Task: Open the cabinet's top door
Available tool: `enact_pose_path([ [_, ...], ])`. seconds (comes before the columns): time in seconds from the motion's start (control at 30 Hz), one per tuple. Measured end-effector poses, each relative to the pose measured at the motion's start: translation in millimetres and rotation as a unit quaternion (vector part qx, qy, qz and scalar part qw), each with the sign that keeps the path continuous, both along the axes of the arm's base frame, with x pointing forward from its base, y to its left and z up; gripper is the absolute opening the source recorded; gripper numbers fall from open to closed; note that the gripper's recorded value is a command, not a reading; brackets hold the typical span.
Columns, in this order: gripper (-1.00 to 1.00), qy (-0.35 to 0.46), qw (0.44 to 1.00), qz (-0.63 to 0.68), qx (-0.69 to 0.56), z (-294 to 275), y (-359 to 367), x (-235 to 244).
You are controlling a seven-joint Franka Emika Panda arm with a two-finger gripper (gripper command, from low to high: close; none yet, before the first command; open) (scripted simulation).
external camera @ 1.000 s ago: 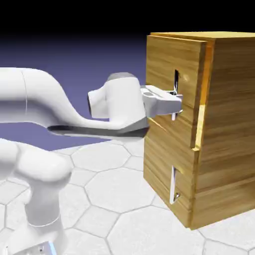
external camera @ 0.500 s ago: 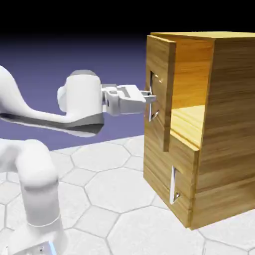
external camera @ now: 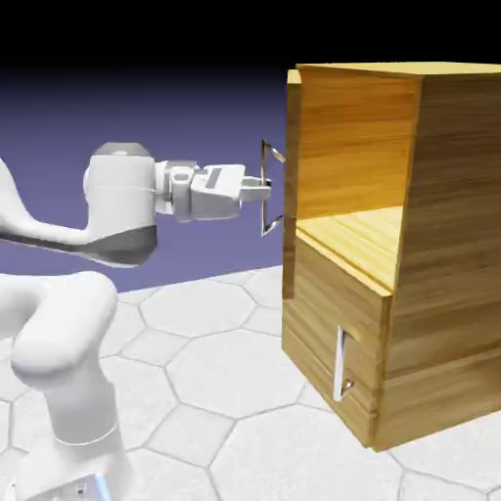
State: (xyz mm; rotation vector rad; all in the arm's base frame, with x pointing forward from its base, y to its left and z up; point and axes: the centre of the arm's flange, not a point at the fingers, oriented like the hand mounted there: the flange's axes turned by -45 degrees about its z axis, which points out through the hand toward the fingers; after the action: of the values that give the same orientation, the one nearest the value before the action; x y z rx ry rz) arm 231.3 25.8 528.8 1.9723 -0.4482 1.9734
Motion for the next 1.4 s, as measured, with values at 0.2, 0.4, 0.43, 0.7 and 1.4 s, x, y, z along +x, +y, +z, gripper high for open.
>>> enact_pose_path([
  [0.2,-1.0,0.0,1.0,-0.02,0.0,0,11,-9],
  [0.4,-1.0,0.0,0.998,-0.059,0.0,0,33,-25],
  [0.43,-1.0,0.0,0.998,-0.067,0.0,0,38,-28],
  [0.7,-1.0,0.0,0.992,-0.127,0.0,0,75,-48],
  [1.4,-1.0,0.0,0.921,-0.389,0.001,0,261,-79],
])
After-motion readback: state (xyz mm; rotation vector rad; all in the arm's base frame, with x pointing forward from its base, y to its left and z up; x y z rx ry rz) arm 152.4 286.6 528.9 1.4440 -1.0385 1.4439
